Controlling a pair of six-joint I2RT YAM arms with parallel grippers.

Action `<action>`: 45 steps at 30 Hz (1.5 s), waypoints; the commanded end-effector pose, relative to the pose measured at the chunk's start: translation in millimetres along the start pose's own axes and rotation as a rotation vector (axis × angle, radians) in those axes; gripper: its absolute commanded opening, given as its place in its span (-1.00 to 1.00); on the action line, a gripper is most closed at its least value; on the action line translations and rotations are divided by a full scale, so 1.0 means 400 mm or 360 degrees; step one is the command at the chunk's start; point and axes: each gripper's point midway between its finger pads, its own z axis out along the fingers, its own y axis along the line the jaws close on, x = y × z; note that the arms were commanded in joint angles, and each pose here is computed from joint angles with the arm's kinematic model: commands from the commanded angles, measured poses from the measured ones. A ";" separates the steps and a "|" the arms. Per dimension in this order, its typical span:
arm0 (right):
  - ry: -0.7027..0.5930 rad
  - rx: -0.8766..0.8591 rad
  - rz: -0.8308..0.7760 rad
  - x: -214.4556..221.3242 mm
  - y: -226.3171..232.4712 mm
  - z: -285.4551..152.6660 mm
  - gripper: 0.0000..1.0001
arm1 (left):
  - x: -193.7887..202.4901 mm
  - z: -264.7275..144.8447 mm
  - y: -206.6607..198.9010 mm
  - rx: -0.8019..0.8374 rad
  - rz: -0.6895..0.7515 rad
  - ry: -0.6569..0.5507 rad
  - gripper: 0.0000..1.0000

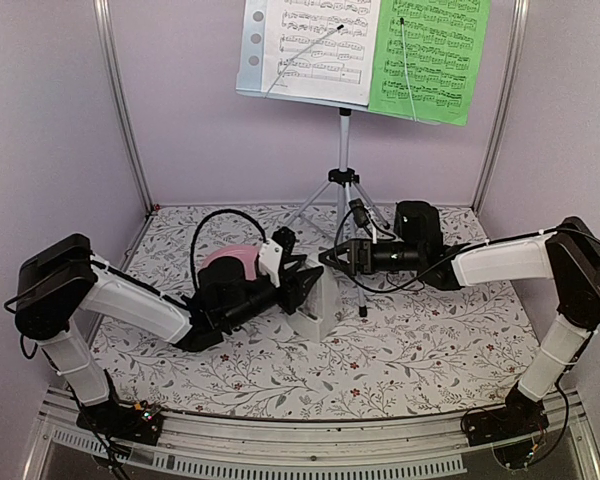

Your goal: Set up the instrument practice props

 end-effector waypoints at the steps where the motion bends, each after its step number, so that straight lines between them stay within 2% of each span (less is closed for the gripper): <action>1: 0.0232 0.0462 0.0244 0.171 -0.214 -0.025 0.45 | 0.010 -0.030 -0.051 0.0186 0.0134 -0.0016 -0.82; 10: 0.0243 0.0477 0.0235 0.176 -0.218 -0.027 0.41 | -0.006 -0.061 -0.061 0.0234 0.0175 -0.0080 -0.88; 16: 0.0243 0.0461 0.0226 0.172 -0.212 -0.026 0.41 | 0.014 -0.052 -0.056 0.0217 0.0187 -0.0047 -0.91; 24: 0.0181 0.0207 0.0121 0.095 -0.096 -0.015 0.65 | 0.039 -0.011 -0.049 0.0181 0.0176 -0.0005 -0.92; 29: 0.0205 0.0057 0.0099 0.065 -0.033 0.010 0.70 | 0.036 0.000 -0.057 0.0208 0.0191 -0.0012 -0.92; 38: 0.0314 0.0004 0.0184 0.095 -0.040 0.034 0.69 | 0.046 0.000 -0.063 0.0231 0.0205 -0.0002 -0.92; 45: 0.0420 0.0188 0.0284 0.189 -0.149 0.034 0.55 | 0.035 -0.016 -0.069 0.0259 0.0242 -0.0048 -0.93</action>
